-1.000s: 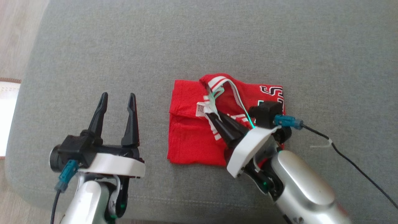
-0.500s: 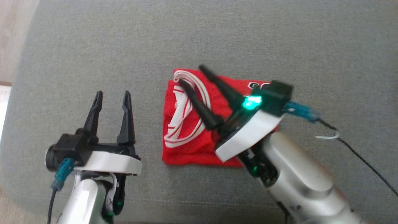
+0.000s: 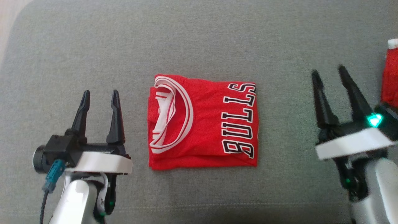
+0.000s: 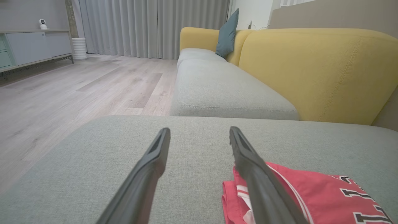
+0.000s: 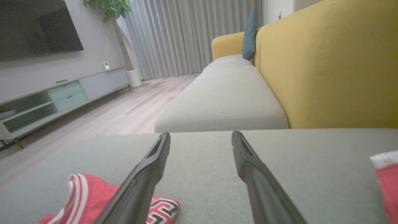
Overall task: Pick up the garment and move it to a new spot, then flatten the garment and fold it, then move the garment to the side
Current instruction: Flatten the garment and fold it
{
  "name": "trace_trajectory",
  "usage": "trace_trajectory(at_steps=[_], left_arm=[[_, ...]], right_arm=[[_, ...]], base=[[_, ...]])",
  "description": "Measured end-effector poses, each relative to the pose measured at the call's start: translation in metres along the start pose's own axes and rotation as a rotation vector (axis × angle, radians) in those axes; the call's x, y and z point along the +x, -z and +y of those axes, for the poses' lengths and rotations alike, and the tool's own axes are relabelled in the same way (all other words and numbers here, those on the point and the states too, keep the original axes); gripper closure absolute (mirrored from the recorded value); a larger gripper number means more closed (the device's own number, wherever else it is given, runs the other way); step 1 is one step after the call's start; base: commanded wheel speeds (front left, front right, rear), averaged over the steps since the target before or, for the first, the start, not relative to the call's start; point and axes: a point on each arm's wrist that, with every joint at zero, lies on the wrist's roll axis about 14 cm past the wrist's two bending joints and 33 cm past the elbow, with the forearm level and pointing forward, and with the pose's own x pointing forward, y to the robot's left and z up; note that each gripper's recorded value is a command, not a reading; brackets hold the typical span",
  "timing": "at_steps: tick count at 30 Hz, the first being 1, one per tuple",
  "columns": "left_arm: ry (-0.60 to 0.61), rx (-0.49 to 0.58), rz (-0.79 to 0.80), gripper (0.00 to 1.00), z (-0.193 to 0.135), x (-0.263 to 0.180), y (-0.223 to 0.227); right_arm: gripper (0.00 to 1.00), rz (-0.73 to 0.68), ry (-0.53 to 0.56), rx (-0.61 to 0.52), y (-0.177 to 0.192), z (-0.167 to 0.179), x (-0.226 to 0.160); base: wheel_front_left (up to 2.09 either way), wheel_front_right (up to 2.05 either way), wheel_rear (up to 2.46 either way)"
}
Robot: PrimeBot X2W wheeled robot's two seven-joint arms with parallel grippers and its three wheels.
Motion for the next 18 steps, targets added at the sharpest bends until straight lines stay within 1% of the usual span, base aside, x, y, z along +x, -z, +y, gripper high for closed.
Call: trace_trajectory(at_steps=[2,4,18], left_arm=[[0.007,0.002,0.000,0.00,-0.002,0.000,0.000],[0.010,0.006,0.004,0.00,-0.002,-0.002,0.001],[0.011,0.036,0.040,0.00,-0.001,-0.038,0.002]], right_arm=[[0.00,0.025,0.053,-0.019,0.004,-0.015,-0.014],[0.00,0.035,0.080,-0.025,0.005,-0.021,-0.024],[0.00,0.051,0.155,-0.006,0.001,-0.019,-0.077]], base=[[0.00,0.00,0.00],[0.00,0.00,0.00],[0.00,0.00,0.00]])
